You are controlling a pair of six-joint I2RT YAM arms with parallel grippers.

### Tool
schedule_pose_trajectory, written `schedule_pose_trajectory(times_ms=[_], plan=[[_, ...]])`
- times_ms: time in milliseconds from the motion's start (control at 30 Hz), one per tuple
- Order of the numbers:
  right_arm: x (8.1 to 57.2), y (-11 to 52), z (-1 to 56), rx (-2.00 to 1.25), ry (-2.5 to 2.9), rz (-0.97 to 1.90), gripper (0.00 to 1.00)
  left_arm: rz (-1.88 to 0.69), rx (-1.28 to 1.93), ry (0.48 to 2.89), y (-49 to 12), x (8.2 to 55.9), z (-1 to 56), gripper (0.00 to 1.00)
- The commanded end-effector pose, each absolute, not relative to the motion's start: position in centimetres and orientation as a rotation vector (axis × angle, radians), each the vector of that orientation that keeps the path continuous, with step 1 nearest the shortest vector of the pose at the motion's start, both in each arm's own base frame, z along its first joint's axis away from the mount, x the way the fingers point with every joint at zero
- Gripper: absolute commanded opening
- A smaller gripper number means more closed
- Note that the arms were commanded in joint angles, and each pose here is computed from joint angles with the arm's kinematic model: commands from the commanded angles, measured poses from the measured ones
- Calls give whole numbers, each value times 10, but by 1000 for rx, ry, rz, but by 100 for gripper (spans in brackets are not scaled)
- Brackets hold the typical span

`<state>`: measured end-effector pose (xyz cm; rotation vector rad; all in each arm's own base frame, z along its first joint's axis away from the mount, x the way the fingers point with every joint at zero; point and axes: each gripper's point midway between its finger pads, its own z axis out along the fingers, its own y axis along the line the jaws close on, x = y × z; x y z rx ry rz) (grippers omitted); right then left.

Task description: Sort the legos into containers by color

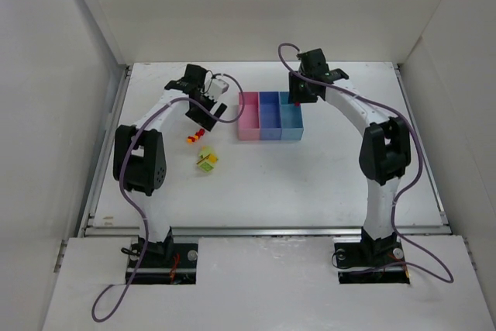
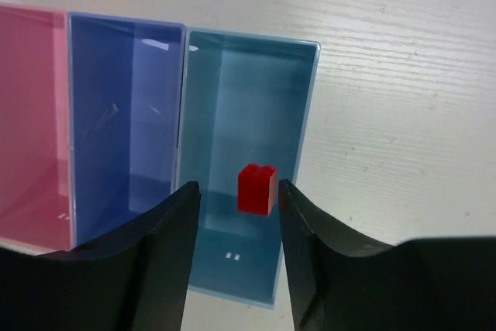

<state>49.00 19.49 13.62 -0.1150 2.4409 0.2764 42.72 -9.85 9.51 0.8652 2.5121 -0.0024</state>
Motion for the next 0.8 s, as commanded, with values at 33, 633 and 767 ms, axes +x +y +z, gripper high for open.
schedule_pose_trajectory(times_ms=[33, 633, 767], plan=[[493, 199, 146, -145, 2423, 311, 63, -42, 930, 2550, -97, 406, 80, 84], [485, 201, 187, -167, 2326, 367, 69, 0, 913, 2670, -73, 392, 31, 79], [485, 199, 190, -162, 2315, 359, 69, -17, 912, 2705, -72, 395, 21, 67]])
